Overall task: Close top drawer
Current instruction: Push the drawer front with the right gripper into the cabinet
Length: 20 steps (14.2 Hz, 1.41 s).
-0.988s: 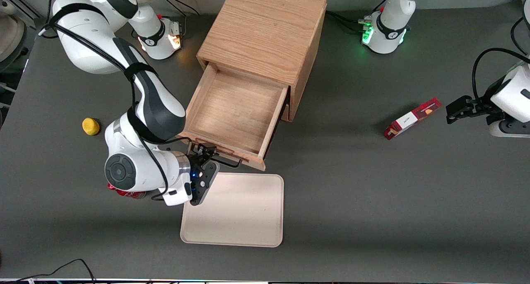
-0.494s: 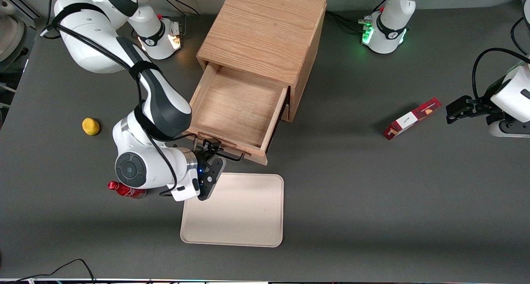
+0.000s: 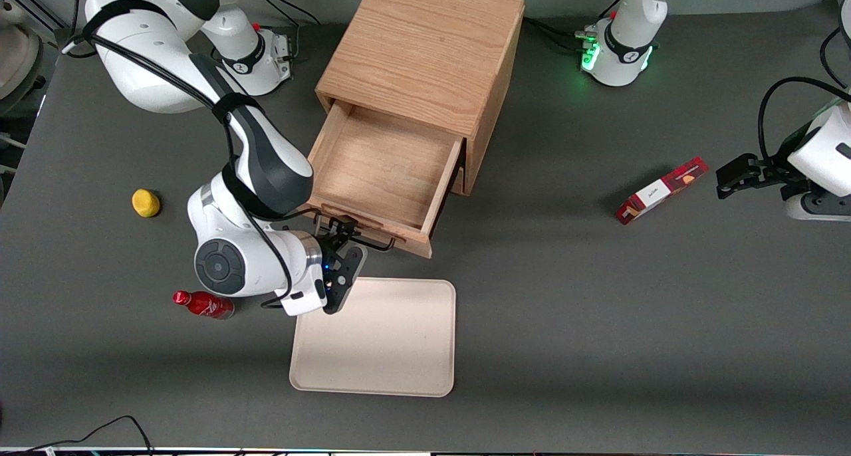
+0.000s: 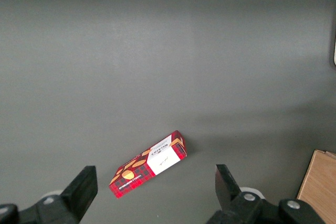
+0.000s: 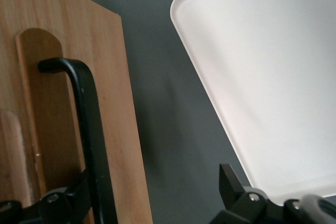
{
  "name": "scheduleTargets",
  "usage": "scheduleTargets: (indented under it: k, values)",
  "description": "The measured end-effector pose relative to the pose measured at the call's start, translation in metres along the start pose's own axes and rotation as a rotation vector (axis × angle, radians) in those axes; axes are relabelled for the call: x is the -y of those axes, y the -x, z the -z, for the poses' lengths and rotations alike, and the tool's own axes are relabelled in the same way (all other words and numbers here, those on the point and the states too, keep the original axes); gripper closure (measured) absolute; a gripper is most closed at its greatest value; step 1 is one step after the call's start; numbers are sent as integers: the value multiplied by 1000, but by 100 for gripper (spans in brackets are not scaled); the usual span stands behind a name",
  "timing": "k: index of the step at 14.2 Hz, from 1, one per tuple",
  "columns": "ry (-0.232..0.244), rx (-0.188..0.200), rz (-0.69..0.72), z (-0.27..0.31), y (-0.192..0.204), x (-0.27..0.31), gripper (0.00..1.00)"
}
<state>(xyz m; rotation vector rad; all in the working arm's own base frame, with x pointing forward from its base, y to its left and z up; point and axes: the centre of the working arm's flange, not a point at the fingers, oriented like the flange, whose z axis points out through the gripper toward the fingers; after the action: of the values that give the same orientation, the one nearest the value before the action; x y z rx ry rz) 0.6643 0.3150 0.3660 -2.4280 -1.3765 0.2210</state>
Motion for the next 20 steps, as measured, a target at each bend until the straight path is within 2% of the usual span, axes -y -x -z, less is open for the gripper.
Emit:
scheduleTargets:
  k: [9, 20]
  values:
    - [13, 17, 12, -3, -1, 38, 0]
    - [-13, 54, -7, -17, -3, 72, 0]
